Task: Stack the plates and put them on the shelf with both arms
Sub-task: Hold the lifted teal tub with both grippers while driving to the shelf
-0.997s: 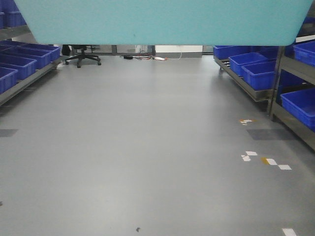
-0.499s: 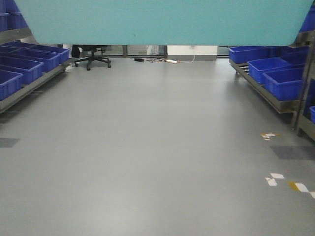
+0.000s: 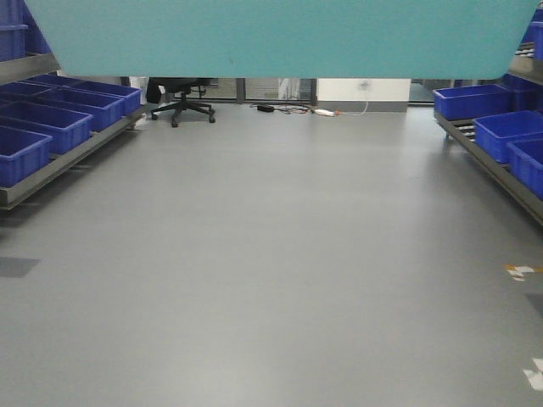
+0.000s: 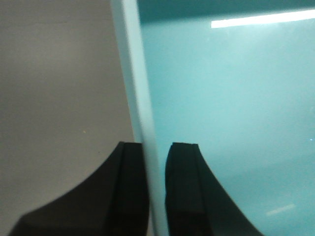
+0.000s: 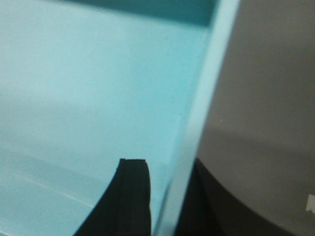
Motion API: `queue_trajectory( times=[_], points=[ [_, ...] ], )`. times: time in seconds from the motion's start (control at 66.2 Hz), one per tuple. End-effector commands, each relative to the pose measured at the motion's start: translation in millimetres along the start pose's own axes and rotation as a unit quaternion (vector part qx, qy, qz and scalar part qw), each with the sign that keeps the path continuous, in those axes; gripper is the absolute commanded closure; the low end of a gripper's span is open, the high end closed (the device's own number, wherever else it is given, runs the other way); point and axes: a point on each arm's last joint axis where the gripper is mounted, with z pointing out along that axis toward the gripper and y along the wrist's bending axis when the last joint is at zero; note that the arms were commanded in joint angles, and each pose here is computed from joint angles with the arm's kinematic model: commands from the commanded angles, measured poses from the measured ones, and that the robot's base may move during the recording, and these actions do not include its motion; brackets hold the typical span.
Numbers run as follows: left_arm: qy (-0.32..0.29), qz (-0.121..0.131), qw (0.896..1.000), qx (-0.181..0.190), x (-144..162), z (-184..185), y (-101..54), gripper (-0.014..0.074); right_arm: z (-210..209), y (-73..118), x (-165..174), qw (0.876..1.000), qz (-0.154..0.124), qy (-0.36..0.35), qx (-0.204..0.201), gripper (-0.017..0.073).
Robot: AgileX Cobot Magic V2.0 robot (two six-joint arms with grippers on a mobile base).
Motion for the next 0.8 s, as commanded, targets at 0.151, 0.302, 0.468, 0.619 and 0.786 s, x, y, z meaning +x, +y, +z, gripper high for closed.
queue_trajectory(
  times=[0.151,0.302,0.468,0.619,0.786],
  points=[
    [-0.072,-0.021,0.994,0.075,-14.1,-28.8,-24.7,0.0506,-31.5,22.3,-12.2,0.992,0.006,-0.087,-0.087,0.0504],
    [-0.072,-0.021,0.994,0.075,-14.1,-28.8,-24.7,0.0506,-31.5,22.3,-12.2,0.992,0.006,-0.087,-0.087,0.0504],
    [-0.072,-0.021,0.994,0.075,-14.1,-28.8,-24.7,0.0506,-30.6,22.3,-12.3,0.992,0.007,-0.086,-0.087,0.0504],
    [-0.072,-0.021,0.994,0.075,-14.1,-28.8,-24.7,0.0506,-28.3,22.2,-12.7,0.993,0.007,-0.084,-0.086,0.0504],
    [-0.071,-0.021,0.994,0.075,-14.1,-28.0,-24.7,0.0506,-27.2,22.1,-12.9,0.993,0.007,-0.083,-0.086,0.0504]
  ],
)
